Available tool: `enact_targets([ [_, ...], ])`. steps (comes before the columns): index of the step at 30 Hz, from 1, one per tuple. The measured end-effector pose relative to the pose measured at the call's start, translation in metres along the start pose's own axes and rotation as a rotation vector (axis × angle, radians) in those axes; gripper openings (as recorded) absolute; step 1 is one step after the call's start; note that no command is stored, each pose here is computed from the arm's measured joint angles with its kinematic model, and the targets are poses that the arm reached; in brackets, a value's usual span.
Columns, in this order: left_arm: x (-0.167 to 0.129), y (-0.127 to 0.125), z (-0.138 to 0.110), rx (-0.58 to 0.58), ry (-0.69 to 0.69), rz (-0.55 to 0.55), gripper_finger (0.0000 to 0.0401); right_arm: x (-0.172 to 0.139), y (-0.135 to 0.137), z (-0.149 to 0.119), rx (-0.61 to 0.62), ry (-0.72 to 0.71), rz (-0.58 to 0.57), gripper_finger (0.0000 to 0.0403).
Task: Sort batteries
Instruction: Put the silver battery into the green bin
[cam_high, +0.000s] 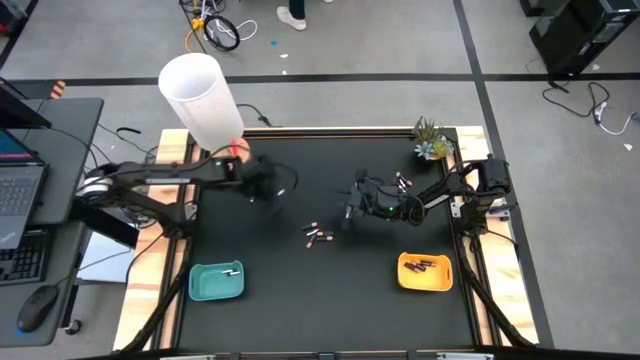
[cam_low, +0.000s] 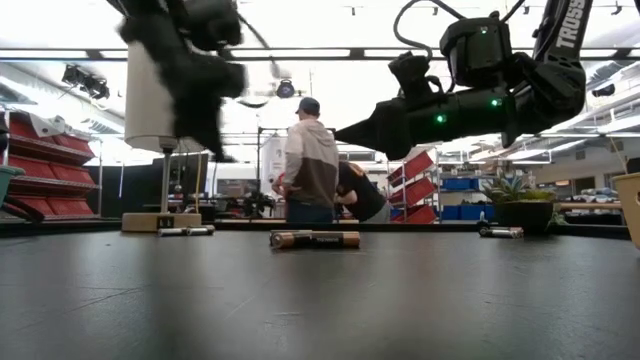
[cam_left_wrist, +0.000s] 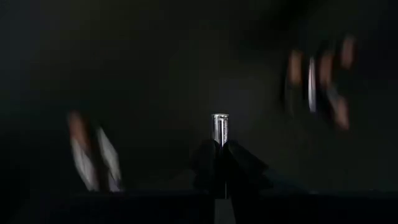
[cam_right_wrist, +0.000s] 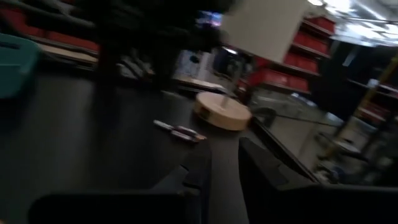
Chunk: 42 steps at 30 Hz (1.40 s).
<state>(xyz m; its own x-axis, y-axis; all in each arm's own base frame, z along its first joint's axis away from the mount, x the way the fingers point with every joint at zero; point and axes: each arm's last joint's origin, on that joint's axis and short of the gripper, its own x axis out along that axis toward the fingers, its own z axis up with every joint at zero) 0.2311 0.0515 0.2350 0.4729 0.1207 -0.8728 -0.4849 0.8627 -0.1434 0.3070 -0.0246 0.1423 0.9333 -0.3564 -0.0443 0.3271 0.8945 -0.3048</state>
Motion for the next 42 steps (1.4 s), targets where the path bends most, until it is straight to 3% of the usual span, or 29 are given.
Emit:
enact_targets([
  [6, -0.037, -0.027, -0.062, 0.002, 0.357, 0.008, 0.0029, 0.000, -0.002, -0.002, -0.004, 0.032, -0.084, 0.0066],
  [13, -0.075, -0.057, -0.096, -0.046, 0.305, -0.147, 0.0029, 0.000, -0.006, -0.003, 0.002, 0.045, -0.117, 0.0063],
  [17, -0.084, -0.068, -0.112, -0.027, 0.331, -0.184, 0.0029, 0.002, -0.011, -0.005, 0.003, 0.049, -0.137, 0.0062],
  [25, -0.048, -0.073, -0.151, -0.018, 0.445, -0.228, 0.0029, 0.002, -0.014, -0.006, 0.004, 0.054, -0.144, 0.0062],
  [32, -0.008, -0.065, -0.175, -0.070, 0.453, -0.309, 0.0029, 0.002, -0.014, -0.006, -0.001, 0.054, -0.143, 0.0063],
  [42, 0.013, -0.056, -0.190, -0.138, 0.463, -0.323, 0.0034, 0.003, -0.015, -0.006, -0.005, 0.056, -0.147, 0.0060],
])
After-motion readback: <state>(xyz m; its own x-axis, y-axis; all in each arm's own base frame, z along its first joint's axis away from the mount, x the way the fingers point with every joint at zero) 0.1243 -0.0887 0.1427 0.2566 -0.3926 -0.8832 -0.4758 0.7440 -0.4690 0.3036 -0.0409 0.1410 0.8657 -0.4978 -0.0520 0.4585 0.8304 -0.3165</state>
